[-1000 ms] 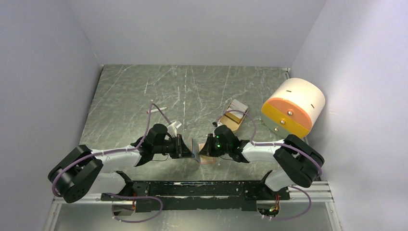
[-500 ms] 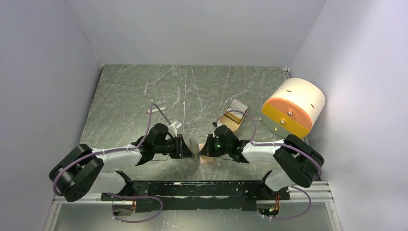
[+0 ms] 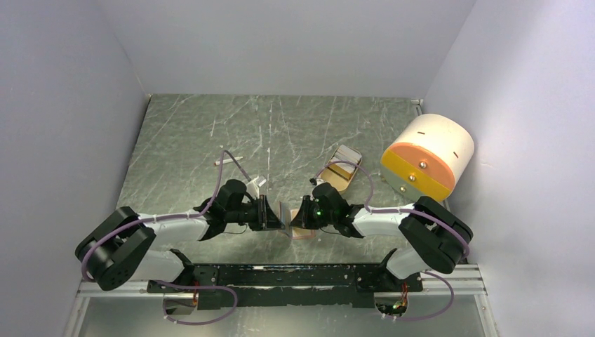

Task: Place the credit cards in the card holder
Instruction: Insert the credit card into the card holder.

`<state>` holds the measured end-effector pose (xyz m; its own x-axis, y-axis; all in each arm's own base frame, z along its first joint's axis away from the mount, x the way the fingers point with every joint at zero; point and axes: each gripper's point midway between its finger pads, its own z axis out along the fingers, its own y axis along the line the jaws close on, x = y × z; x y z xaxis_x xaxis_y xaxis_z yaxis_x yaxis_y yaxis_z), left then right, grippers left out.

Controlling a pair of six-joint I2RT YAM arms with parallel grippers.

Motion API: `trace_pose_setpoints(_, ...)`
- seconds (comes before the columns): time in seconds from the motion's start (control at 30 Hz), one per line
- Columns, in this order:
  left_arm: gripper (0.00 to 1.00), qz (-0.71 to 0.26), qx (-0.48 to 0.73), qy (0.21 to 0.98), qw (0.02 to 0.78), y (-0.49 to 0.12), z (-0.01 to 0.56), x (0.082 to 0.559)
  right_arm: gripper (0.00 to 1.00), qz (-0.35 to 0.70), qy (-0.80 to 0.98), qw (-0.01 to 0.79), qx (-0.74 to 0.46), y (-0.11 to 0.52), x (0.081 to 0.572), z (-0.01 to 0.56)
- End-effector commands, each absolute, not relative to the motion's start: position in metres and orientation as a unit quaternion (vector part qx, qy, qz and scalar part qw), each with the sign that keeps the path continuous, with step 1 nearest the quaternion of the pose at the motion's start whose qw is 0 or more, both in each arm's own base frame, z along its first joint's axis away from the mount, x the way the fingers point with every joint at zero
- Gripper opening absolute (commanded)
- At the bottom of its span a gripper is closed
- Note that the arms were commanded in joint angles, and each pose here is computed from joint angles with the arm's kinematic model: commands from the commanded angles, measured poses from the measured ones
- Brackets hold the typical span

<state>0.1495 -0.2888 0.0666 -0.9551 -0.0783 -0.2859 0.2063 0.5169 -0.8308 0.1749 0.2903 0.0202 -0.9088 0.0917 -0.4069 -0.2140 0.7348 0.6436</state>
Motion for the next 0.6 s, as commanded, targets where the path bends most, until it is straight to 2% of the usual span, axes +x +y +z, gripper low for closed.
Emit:
trace_pose_setpoints(0.0, 0.18, -0.523, 0.054, 0.836, 0.161, -0.298, 0.083, 0.154, 0.14, 0.369, 0.905, 0.207, -0.043, 0.294, 0.171, 0.020)
trace_pose_setpoints(0.1, 0.11, -0.523, 0.054, 0.835, 0.160, -0.298, 0.082, 0.154, 0.14, 0.370, 0.905, 0.206, -0.044, 0.294, 0.170, 0.020)
trace_pose_setpoints(0.17, 0.09, -0.519, 0.053, 0.838, 0.158, -0.298, 0.079, 0.154, 0.14, 0.370, 0.904, 0.208, -0.043, 0.294, 0.170, 0.021)
trace_pose_setpoints(0.43, 0.14, -0.486, 0.033, 0.861, 0.148, -0.295, 0.064, 0.160, 0.14, 0.369, 0.904, 0.210, -0.044, 0.294, 0.171, 0.023)
trace_pose_setpoints(0.57, 0.17, -0.419, 0.008, 0.898, 0.137, -0.284, 0.046, 0.168, 0.15, 0.366, 0.904, 0.218, -0.047, 0.294, 0.174, 0.026)
